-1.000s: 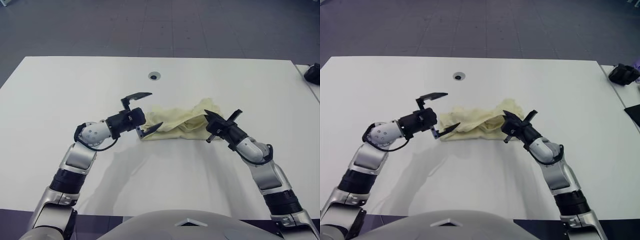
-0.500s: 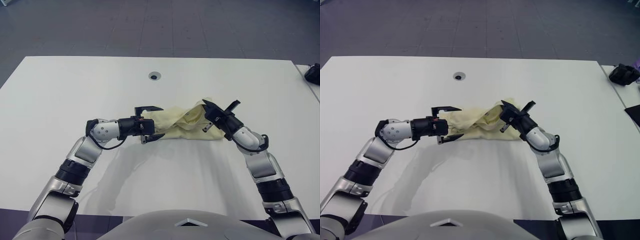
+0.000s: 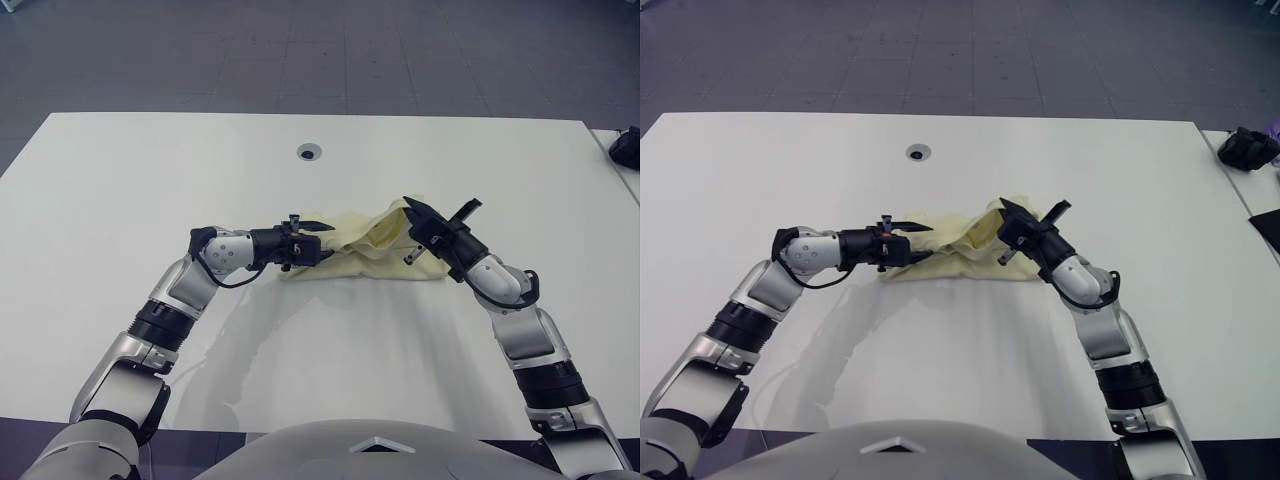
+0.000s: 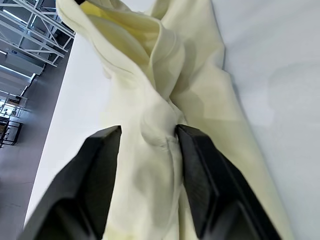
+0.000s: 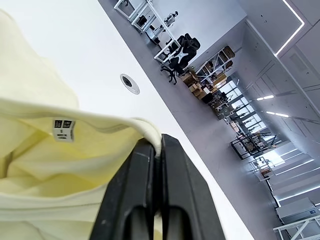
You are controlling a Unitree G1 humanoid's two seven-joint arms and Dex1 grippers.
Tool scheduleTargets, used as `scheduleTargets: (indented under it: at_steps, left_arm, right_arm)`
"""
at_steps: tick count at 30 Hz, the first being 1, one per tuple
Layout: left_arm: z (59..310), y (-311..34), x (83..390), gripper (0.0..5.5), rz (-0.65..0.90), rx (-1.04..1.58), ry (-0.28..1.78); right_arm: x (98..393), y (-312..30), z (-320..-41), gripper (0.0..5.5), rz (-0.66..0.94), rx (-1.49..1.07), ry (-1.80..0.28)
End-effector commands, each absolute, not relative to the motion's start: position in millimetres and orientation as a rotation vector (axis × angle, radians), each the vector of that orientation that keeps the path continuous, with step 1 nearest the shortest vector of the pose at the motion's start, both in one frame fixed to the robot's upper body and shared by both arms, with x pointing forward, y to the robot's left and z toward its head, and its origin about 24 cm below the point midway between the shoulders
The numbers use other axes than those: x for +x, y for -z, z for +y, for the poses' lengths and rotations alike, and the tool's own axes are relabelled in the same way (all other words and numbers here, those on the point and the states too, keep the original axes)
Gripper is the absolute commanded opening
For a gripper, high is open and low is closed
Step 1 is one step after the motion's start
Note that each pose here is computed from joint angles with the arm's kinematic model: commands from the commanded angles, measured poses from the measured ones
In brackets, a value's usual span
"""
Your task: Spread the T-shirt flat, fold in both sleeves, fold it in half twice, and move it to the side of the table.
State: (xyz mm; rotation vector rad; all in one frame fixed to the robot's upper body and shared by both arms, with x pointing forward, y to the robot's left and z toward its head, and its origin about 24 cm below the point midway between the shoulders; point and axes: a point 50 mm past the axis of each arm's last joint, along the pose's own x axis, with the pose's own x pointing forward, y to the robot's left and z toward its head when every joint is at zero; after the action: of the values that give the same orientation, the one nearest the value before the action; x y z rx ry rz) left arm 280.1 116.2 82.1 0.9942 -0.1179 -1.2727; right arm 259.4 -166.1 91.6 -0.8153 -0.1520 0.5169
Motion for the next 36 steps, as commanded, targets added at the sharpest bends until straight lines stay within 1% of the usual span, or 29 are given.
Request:
scheduleTargets:
  at_steps: [1, 3, 11, 19, 22, 23, 25, 29, 30, 31, 36]
  left_arm:
    - [119.9, -77.4, 275.8, 1.33, -0.066, 1.000, 1.299]
    - [122.1, -76.0, 275.7, 1.02, -0.046, 1.014, 1.297]
    - [123.8, -73.5, 278.5, 2.27, -0.008, 1.067, 1.293]
    - [118.2, -81.1, 285.4, 0.96, -0.050, 1.034, 1.229]
    - [115.7, -84.4, 285.4, 0.43, -0.068, 0.995, 1.227]
    - [115.6, -85.8, 285.6, 0.34, -0.069, 0.978, 1.224]
    - [116.8, -87.5, 285.8, 0.01, -0.060, 0.953, 1.225]
    - [123.2, -93.1, 288.0, 0.00, -0.034, 0.915, 1.216]
    - [124.2, -95.2, 289.2, 0.00, -0.031, 0.908, 1.212]
    - [124.8, -97.3, 290.5, 0.00, -0.030, 0.904, 1.209]
    - [124.0, -104.4, 294.4, 0.00, -0.034, 0.892, 1.201]
  right_arm:
    - [258.5, -94.3, -166.8, 0.00, -0.160, -0.811, -0.508]
    - [258.3, -94.4, -166.4, 0.00, -0.161, -0.811, -0.509]
    - [256.7, -95.5, -163.6, 0.00, -0.163, -0.809, -0.514]
    - [251.0, -94.4, -167.1, 0.00, -0.152, -0.811, -0.510]
    - [244.0, -95.2, -169.9, 0.00, -0.147, -0.800, -0.512]
    - [240.5, -95.8, -171.3, 0.32, -0.145, -0.800, -0.519]
    - [230.9, -96.0, -175.3, 0.54, -0.138, -0.816, -0.548]
    - [213.7, -93.5, -187.0, 1.26, -0.104, -0.896, -0.631]
    - [211.0, -91.9, -190.5, 1.34, -0.093, -0.922, -0.651]
    - [209.7, -89.7, -193.8, 1.66, -0.079, -0.948, -0.667]
    - [213.7, -77.2, -202.7, 2.36, -0.017, -1.029, -0.704]
